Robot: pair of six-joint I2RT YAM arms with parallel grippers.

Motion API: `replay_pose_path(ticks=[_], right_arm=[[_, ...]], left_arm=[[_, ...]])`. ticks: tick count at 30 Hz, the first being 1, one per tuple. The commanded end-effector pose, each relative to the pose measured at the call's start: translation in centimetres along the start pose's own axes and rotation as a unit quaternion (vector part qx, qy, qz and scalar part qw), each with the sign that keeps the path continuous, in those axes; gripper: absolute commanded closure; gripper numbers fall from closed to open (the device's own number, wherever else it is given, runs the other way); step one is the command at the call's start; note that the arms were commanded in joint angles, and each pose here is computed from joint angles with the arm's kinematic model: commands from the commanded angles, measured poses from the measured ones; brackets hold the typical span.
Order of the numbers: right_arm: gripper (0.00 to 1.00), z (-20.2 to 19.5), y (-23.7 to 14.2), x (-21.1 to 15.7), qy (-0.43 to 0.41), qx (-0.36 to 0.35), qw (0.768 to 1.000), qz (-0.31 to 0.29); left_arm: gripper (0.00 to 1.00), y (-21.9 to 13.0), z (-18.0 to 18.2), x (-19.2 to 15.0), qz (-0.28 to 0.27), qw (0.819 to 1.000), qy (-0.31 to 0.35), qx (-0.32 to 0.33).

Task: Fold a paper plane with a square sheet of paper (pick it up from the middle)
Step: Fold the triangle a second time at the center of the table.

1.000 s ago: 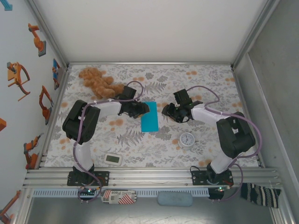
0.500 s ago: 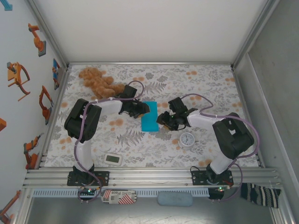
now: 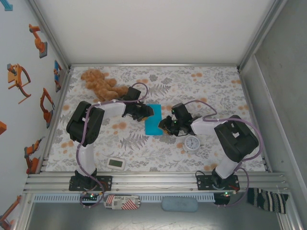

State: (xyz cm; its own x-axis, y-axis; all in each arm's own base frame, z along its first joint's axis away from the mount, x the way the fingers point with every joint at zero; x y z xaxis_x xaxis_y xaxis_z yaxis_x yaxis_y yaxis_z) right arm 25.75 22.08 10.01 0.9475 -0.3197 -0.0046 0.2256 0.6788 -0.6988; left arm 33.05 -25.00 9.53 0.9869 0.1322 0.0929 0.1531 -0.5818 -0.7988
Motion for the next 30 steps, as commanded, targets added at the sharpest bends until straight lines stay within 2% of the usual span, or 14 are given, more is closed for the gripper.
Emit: replay_pose_path(ticks=[1, 7, 12, 16, 22, 25, 30], right_arm=[[0.75, -0.2, -0.4, -0.1, 0.011, 0.003, 1.0, -0.02], [0.85, -0.1, -0.8, -0.4, 0.025, 0.007, 0.999, -0.023], [1.0, 0.2, -0.7, -0.2, 0.032, 0.011, 0.999, -0.029], [1.0, 0.4, -1.0, -0.2, 0.033, 0.013, 0.999, -0.032], [1.0, 0.2, -1.7, -0.7, 0.019, -0.017, 0.999, -0.019], [1.0, 0.3, -2.2, -0.8, 0.005, -0.031, 0.999, -0.018], [1.0, 0.6, -1.7, -0.5, 0.001, -0.028, 1.0, -0.014]], left_arm=[[0.55, 1.2, 2.8, -1.0, 0.029, 0.997, -0.033, 0.063], [0.55, 1.5, 2.8, -0.9, 0.031, 0.997, -0.034, 0.058], [0.55, 1.0, 2.3, -0.8, 0.029, 0.998, -0.026, 0.047], [0.55, -0.1, 1.0, -0.3, 0.02, 0.999, -0.006, 0.024], [0.54, -2.8, -2.5, 1.0, -0.024, 0.997, 0.042, -0.056], [0.54, -2.4, -2.4, 1.5, -0.027, 0.998, 0.051, -0.037], [0.61, -0.8, -1.2, 1.8, -0.015, 0.999, 0.048, -0.004]])
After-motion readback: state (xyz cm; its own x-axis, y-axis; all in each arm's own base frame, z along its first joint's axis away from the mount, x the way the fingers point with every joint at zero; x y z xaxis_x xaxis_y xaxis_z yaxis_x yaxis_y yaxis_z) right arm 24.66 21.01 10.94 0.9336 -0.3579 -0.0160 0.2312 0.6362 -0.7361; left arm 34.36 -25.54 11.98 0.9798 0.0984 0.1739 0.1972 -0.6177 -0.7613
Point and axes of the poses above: each hand's point on the last joint's axis, 136 mm out from that joint toward the fingers, its own y axis out along the fingers, its own z axis along the line the jaws close on, x = y × z, the point moved 9 cm from there along -y, back along the fingers, and after that the axes turned 1 degree about -y, right-handed, at the moved point
